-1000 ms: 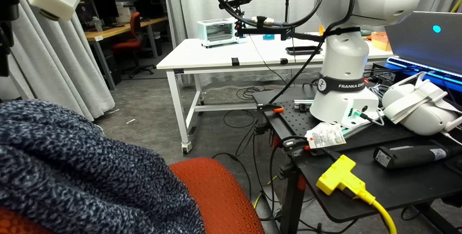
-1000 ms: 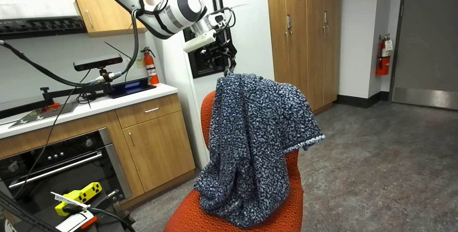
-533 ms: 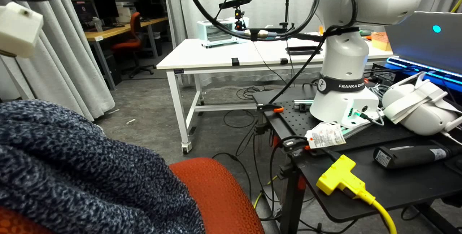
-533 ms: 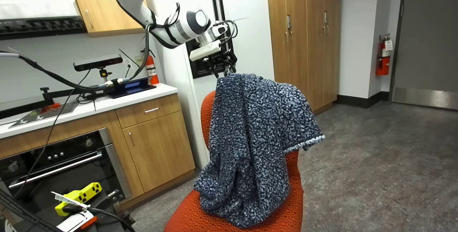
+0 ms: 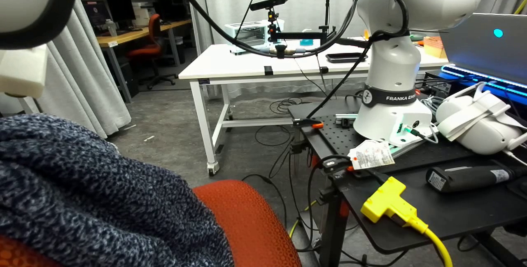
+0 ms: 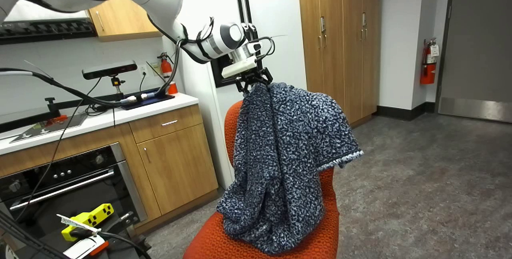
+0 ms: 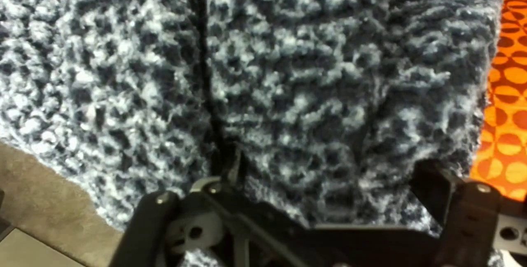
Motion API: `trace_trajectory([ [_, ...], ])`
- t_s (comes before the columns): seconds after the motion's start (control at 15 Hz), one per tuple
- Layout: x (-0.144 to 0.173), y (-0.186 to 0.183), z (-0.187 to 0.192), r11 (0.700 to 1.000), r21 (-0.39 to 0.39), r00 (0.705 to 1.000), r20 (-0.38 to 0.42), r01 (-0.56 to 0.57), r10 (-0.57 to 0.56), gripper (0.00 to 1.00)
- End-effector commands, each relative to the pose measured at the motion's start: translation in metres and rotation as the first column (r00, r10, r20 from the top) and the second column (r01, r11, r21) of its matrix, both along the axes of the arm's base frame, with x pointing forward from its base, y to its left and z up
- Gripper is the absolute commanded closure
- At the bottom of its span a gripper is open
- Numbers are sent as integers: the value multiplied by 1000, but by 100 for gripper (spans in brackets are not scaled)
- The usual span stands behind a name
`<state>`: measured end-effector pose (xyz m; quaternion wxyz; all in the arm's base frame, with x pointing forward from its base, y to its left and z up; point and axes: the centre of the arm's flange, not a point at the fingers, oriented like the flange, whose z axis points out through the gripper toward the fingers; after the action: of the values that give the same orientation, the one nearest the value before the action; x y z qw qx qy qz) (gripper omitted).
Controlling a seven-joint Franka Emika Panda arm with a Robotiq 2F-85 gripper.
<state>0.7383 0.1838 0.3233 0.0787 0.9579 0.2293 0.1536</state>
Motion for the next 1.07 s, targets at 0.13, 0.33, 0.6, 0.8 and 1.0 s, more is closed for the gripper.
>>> trace_trajectory([
  [0.13,20,4,5,1000,-11,1000,-14,-17,17,42],
  [0.33,11,2,22,1000,0,1000,5,4,-4,66],
  [0.6,-4,-10,44,998,47,999,30,41,-42,94],
  [0.8,-22,-21,61,993,92,995,50,76,-81,100],
  [1.0,-49,-38,83,985,125,989,71,116,-126,98],
])
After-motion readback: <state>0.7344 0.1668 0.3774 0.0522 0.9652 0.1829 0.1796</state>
